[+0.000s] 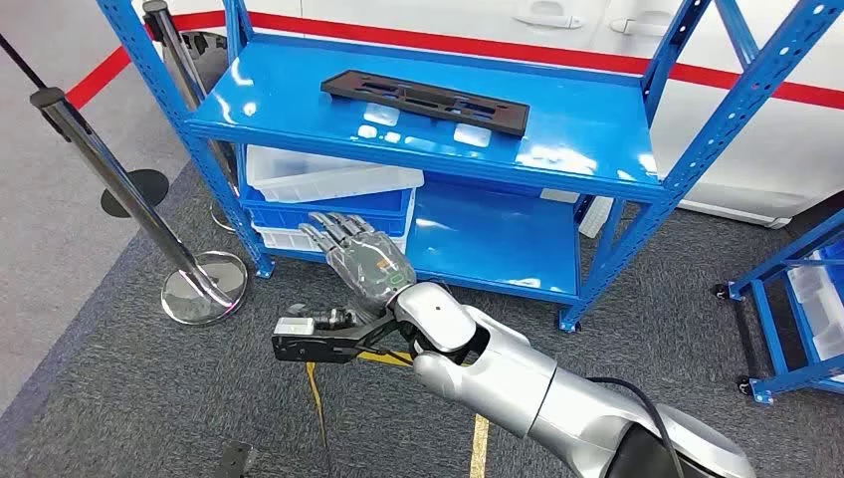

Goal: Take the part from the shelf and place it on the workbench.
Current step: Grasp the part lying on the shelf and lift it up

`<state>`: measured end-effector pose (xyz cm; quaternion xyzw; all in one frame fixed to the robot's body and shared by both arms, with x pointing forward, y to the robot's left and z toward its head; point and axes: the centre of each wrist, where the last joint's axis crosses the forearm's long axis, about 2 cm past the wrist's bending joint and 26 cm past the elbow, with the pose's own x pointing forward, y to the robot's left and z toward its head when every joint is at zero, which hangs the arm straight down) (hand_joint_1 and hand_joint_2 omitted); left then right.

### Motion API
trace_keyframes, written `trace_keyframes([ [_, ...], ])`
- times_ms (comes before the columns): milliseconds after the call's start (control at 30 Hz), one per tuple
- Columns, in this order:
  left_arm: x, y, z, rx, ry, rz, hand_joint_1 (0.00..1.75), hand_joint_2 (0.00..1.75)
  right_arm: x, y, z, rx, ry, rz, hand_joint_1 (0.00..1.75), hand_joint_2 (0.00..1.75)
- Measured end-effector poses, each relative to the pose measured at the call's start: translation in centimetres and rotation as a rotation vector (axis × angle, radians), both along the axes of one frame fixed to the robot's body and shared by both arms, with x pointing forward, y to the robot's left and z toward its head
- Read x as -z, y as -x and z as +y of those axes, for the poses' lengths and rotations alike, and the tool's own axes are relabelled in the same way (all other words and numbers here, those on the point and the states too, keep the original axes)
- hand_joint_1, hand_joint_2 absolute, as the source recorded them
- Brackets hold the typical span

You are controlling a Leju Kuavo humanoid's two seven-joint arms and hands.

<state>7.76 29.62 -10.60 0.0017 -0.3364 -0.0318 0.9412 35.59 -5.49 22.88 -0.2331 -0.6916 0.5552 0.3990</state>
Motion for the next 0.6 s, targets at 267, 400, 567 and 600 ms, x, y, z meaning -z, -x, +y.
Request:
trace_keyframes([
  [267, 0.0, -0.2, 0.2, 0.006, -0.006, -0.003, 0.00, 0.00, 0.7, -0.9, -0.8, 0.055, 0.012, 0.034, 0.00, 0.00],
  [400, 0.0, -0.2, 0.1, 0.007, -0.008, -0.004, 0.00, 0.00, 0.7, -1.5, -1.2, 0.101, 0.019, 0.023, 0.00, 0.00],
  [567, -0.1, -0.3, 0.1, 0.009, -0.008, -0.005, 0.00, 0.00, 0.4, -2.3, -1.7, 0.142, 0.023, 0.020, 0.00, 0.00],
  [600, -0.1, -0.3, 0.1, 0.010, -0.008, -0.005, 0.00, 0.00, 0.4, -2.4, -1.8, 0.149, 0.027, 0.018, 0.00, 0.00],
])
